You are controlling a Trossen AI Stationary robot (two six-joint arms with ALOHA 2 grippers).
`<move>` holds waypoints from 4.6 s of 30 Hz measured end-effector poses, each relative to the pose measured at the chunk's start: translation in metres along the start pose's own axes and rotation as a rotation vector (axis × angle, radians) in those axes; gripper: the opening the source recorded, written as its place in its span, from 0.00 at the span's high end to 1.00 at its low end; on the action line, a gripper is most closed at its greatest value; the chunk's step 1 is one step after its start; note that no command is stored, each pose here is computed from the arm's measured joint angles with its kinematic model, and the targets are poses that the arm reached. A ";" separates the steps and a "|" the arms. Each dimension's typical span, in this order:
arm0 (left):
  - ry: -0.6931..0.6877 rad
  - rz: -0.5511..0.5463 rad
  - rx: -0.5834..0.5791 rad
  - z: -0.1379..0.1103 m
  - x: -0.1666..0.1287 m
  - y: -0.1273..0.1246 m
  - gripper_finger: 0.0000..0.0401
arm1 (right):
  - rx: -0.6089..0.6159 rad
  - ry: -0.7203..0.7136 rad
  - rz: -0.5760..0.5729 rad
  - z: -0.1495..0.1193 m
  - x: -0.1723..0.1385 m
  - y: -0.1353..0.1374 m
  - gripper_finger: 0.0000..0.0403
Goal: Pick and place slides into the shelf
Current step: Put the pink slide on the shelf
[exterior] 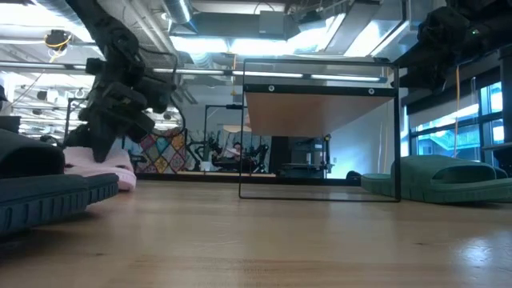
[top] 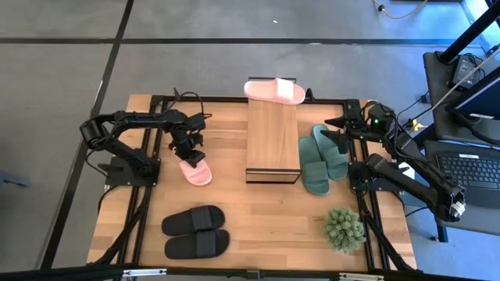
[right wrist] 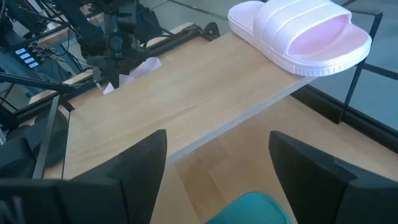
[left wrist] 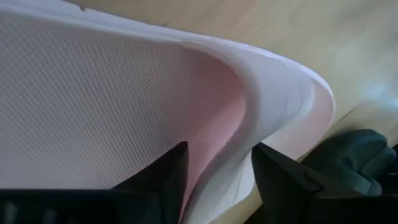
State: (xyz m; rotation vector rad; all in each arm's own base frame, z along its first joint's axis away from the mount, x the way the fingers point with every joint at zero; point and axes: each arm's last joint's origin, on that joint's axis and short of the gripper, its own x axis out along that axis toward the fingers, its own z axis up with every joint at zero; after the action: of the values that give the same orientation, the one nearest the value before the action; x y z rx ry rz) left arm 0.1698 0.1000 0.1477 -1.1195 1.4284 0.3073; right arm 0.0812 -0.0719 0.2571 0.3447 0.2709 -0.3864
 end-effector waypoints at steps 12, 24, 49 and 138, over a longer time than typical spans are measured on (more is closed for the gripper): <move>-0.048 -0.151 0.059 0.008 0.000 -0.006 0.98 | 0.003 0.000 0.000 0.000 0.000 0.000 0.30; -0.221 -0.179 0.289 0.030 -0.026 -0.033 0.99 | 0.002 -0.001 -0.002 0.000 0.000 0.000 0.30; -0.773 0.131 0.745 0.017 -0.152 -0.165 1.00 | -0.081 -0.143 0.012 0.015 -0.001 0.002 0.30; -1.103 -0.352 0.658 0.084 -0.140 -0.237 0.58 | -0.004 -0.142 0.183 0.064 0.079 0.042 0.89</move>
State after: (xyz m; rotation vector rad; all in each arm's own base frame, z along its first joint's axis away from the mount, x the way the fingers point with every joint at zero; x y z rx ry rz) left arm 0.3734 0.1069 0.3505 -0.4629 0.2787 0.1309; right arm 0.1815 -0.0848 0.3015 0.3338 0.0998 -0.2284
